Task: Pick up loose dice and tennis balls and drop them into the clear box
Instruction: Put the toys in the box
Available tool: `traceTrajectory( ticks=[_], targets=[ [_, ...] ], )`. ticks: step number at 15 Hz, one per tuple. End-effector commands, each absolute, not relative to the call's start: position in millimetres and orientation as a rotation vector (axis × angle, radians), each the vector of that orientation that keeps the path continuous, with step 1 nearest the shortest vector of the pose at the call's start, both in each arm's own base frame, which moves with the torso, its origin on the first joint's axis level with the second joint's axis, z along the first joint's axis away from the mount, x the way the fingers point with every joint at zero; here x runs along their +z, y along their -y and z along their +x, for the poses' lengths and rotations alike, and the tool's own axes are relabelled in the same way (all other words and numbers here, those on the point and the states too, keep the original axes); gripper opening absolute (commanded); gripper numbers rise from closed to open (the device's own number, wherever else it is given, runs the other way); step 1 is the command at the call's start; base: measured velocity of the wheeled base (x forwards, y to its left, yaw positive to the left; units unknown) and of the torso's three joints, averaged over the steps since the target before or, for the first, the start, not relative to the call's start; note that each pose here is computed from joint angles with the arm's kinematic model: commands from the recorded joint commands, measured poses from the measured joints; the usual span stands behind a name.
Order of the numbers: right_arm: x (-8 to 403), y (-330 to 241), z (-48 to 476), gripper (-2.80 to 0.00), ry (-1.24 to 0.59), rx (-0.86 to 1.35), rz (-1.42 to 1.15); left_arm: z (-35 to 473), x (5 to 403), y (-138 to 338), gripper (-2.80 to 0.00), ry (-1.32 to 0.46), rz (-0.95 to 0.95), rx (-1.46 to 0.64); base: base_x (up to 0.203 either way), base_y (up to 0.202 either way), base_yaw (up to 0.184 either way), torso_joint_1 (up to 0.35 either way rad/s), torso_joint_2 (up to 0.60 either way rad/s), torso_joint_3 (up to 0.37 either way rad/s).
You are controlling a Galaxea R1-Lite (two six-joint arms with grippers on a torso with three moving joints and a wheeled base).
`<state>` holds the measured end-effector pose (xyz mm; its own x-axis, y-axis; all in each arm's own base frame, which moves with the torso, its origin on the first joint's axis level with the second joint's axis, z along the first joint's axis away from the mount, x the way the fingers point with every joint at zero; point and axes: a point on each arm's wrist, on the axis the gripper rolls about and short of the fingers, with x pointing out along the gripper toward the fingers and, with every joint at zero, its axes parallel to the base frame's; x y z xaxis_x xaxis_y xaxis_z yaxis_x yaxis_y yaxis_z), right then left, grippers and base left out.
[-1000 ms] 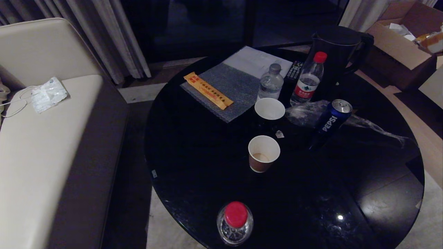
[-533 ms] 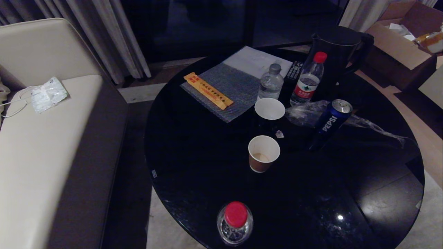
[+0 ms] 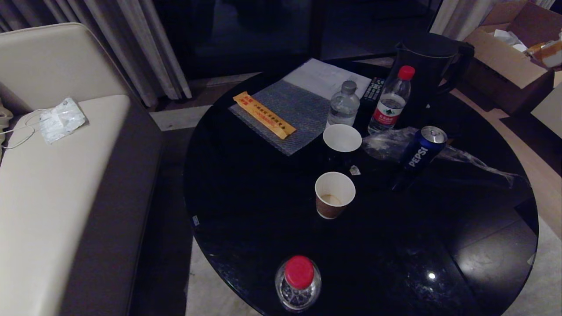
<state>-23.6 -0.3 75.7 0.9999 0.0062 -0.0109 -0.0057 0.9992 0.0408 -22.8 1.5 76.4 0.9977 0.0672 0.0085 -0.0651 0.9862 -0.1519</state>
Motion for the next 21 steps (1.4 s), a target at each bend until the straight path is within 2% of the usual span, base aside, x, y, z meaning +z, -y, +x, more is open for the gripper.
traceTrajectory(
  ticks=[1, 5, 21],
  targets=[
    [75.9, 0.3, -23.4, -2.8, -0.014, 0.006, 0.041, -22.7, 76.5, -1.5, -2.8, 0.013, -0.155, 0.067, 0.0, 0.0, 0.0, 0.0, 0.0, 0.0],
    [75.9, 0.3, -23.4, -2.8, -0.014, 0.006, 0.04, -22.7, 76.5, -1.5, -2.8, 0.013, -0.158, 0.067, 0.0, 0.0, 0.0, 0.003, 0.0, 0.039],
    [75.7, 0.3, -23.4, -2.8, -0.014, 0.006, 0.041, -22.7, 76.5, -1.5, -2.8, 0.013, -0.158, 0.067, 0.0, 0.0, 0.0, 0.003, 0.0, 0.201]
  ],
)
